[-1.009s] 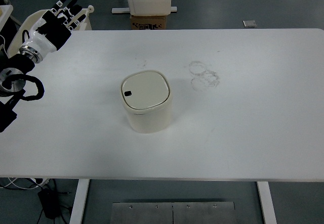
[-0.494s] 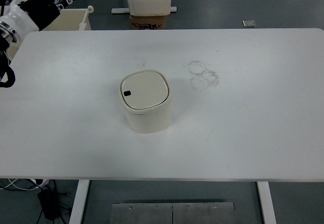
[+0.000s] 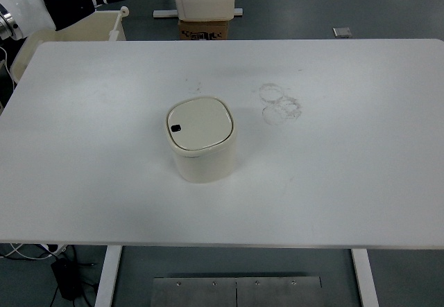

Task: Open trash can
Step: 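Swing the left hand out over the table toward the trash can lid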

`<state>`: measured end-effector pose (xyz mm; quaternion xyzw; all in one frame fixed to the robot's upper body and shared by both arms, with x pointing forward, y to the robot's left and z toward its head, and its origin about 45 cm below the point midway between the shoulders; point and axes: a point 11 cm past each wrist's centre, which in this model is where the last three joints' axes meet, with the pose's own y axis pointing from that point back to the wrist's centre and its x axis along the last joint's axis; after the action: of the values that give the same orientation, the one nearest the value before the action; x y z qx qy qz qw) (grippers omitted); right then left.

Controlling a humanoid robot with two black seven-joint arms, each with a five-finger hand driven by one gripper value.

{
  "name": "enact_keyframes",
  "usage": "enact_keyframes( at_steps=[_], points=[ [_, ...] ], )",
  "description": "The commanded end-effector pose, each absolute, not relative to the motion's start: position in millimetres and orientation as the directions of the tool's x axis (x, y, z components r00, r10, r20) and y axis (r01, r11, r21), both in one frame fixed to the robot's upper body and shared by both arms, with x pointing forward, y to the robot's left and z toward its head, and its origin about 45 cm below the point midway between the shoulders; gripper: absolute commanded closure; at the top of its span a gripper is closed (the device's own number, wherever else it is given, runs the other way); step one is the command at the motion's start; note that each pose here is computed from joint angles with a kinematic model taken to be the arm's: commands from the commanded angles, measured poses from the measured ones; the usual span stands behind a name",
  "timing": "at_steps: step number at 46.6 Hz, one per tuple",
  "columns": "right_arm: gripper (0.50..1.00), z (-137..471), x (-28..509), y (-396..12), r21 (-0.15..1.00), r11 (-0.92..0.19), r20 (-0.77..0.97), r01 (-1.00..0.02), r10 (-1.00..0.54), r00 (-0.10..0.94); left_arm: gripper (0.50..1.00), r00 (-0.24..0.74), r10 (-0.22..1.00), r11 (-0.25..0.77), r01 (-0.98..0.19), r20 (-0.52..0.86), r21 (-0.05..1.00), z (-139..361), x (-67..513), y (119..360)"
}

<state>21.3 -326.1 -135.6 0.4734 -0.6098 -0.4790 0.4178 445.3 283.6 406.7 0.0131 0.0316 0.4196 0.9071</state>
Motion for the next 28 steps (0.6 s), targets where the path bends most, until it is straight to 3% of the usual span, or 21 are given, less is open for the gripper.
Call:
enact_keyframes(
  at_steps=[1,19,28],
  points=[
    [0.507,-136,22,-326,0.98,0.093,0.055,-0.179,-0.978,-0.202,0.5,0.671,0.742,0.668,-0.74,0.014,0.072,406,442,276],
    [0.507,-136,21,-326,0.98,0.093,0.056,-0.177,-0.978,-0.203,0.5,0.797,0.522,0.776,-0.592,0.303,0.219,408,418,241],
    [0.507,-136,22,-326,0.98,0.093,0.055,-0.178,-0.978,-0.202,0.5,0.828,0.422,0.794,-0.534,0.369,0.291,411,408,233]
  ],
)
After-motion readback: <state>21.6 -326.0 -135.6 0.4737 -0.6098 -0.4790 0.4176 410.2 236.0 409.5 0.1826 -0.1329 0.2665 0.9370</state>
